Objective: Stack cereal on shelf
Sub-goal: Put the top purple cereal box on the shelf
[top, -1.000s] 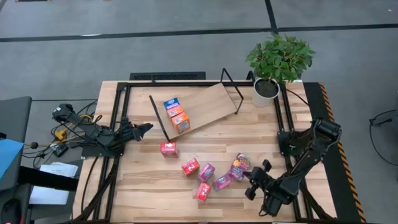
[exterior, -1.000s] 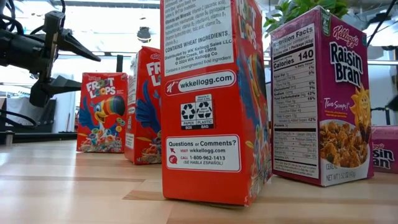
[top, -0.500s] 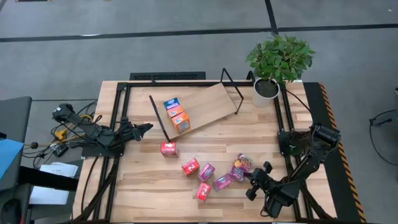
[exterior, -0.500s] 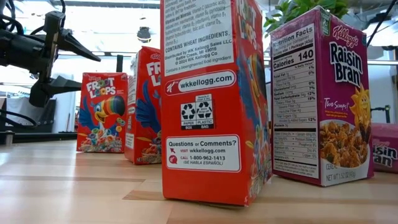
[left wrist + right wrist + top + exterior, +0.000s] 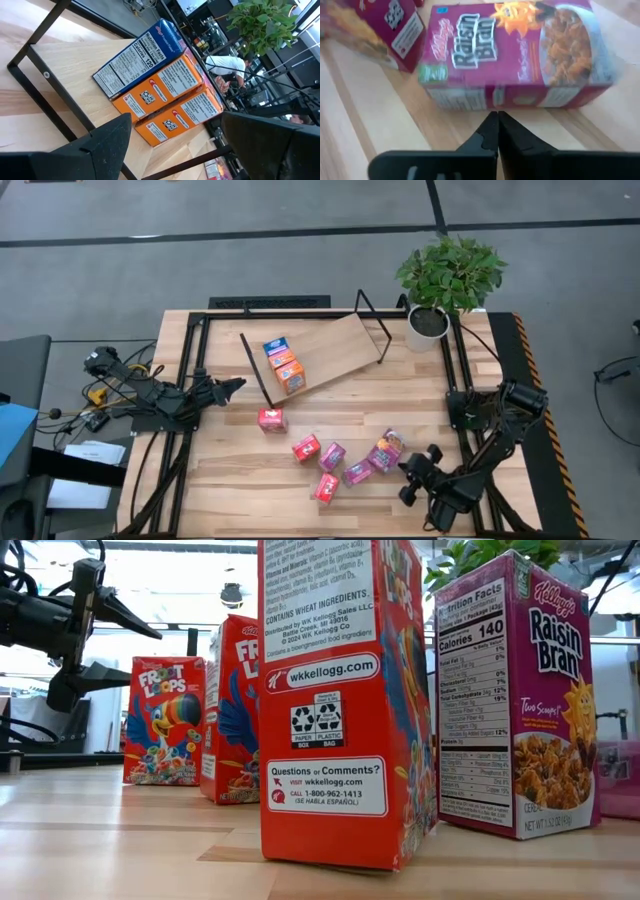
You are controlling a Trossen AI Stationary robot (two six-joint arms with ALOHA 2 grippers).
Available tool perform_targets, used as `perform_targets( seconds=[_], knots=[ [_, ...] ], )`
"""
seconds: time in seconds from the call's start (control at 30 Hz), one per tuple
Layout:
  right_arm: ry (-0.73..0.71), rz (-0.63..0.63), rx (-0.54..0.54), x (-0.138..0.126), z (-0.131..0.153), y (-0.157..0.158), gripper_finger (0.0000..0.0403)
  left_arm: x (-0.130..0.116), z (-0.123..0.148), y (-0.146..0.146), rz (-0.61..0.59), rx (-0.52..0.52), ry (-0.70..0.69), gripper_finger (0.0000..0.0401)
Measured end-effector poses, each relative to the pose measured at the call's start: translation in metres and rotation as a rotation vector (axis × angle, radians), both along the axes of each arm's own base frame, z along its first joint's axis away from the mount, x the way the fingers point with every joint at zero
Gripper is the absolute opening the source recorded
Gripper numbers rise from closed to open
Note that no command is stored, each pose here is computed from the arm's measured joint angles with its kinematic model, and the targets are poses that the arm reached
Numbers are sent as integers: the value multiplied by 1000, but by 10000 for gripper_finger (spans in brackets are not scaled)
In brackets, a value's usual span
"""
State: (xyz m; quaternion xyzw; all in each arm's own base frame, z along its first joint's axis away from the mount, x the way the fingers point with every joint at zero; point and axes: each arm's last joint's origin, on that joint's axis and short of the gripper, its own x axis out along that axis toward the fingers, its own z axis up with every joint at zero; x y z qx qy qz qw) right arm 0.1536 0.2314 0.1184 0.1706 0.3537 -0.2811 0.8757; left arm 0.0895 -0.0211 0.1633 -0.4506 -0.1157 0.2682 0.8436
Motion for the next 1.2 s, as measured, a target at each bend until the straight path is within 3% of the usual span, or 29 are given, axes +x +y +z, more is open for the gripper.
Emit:
perform_targets(
  seconds=[0.27,0.47,0.63,0.8,0.93,1.2],
  knots=[
    [9,35,-39,1,4,1,8,0,0,0,6,0,0,300],
    [-61,69,-125,9,36,3,19,0,0,0,9,-5,-4,300],
    [-19,44,-190,12,31,-10,13,-1,0,1,42,2,0,300],
    [-13,-6,-191,11,21,-21,7,-1,0,1,45,1,-1,300],
    [0,-37,-132,4,15,-21,22,-1,0,1,44,0,-1,300],
    [0,4,-121,-7,15,-13,7,-1,0,1,44,7,4,300]
  ],
)
